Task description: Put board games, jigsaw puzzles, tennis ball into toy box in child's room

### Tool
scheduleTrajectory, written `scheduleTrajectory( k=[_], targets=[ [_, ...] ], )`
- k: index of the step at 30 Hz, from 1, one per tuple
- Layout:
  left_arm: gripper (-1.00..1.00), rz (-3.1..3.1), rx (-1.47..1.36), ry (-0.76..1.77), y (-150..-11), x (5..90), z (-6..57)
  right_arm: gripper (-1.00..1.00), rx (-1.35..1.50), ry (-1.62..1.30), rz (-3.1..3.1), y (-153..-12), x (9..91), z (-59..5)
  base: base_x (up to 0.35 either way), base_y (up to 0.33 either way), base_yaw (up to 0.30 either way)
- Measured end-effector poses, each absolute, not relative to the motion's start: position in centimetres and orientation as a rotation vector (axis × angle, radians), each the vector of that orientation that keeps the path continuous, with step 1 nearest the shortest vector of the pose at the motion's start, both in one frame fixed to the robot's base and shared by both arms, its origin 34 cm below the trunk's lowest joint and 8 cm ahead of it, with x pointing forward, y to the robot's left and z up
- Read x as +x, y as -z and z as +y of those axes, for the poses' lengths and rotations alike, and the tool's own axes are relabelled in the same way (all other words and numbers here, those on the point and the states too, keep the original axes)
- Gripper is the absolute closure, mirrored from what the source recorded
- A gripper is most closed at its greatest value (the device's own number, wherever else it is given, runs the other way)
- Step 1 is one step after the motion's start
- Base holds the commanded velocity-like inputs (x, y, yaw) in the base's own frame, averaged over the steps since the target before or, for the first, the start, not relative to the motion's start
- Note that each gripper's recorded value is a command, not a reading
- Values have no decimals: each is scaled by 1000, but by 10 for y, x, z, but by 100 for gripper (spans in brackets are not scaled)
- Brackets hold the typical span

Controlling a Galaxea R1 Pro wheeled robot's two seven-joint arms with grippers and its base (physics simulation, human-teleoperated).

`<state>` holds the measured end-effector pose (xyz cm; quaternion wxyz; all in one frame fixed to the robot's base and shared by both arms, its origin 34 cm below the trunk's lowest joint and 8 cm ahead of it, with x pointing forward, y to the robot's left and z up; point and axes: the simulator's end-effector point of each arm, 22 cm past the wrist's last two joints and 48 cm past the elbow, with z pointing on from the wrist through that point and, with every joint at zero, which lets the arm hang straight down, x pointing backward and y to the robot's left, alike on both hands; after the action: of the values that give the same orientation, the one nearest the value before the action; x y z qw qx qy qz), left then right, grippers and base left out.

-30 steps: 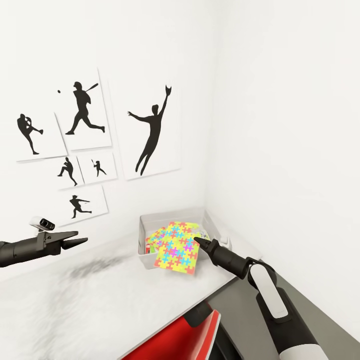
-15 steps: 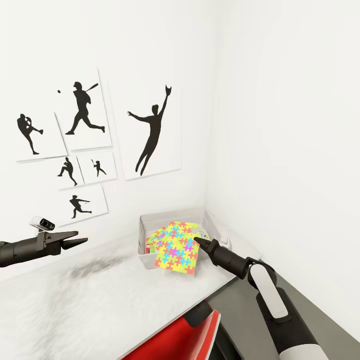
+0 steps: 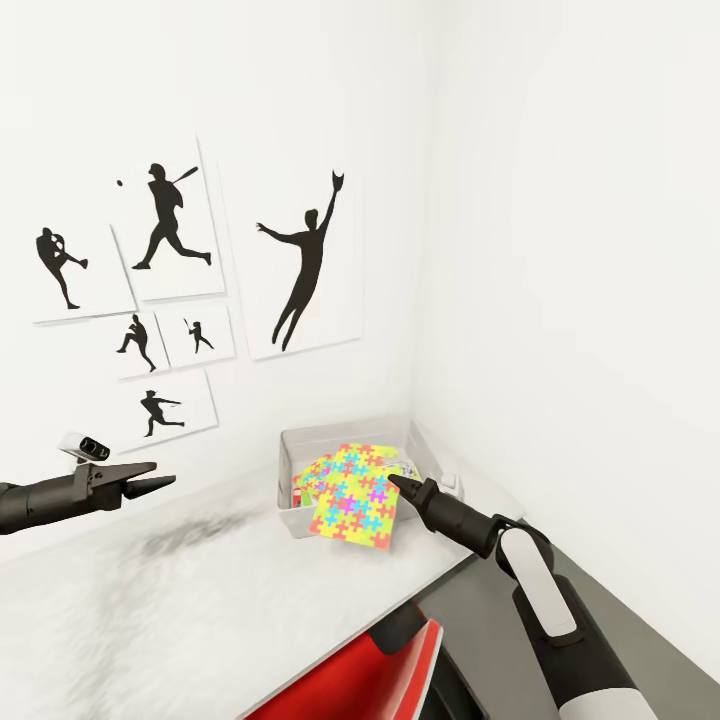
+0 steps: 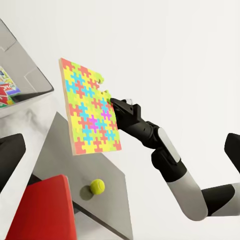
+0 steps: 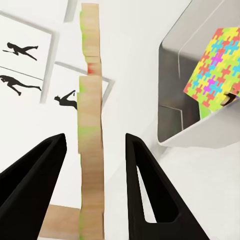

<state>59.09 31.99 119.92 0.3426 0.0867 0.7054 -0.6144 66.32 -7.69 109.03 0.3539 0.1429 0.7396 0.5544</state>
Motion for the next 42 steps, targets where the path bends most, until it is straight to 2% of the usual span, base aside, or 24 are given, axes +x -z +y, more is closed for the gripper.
scheduleTrajectory(
  k=[42],
  targets=[
    [-100,1831,225,1599,-1200,591,320,100,376,-1426,1918,-1088,664,-76,13,11,0]
  ],
)
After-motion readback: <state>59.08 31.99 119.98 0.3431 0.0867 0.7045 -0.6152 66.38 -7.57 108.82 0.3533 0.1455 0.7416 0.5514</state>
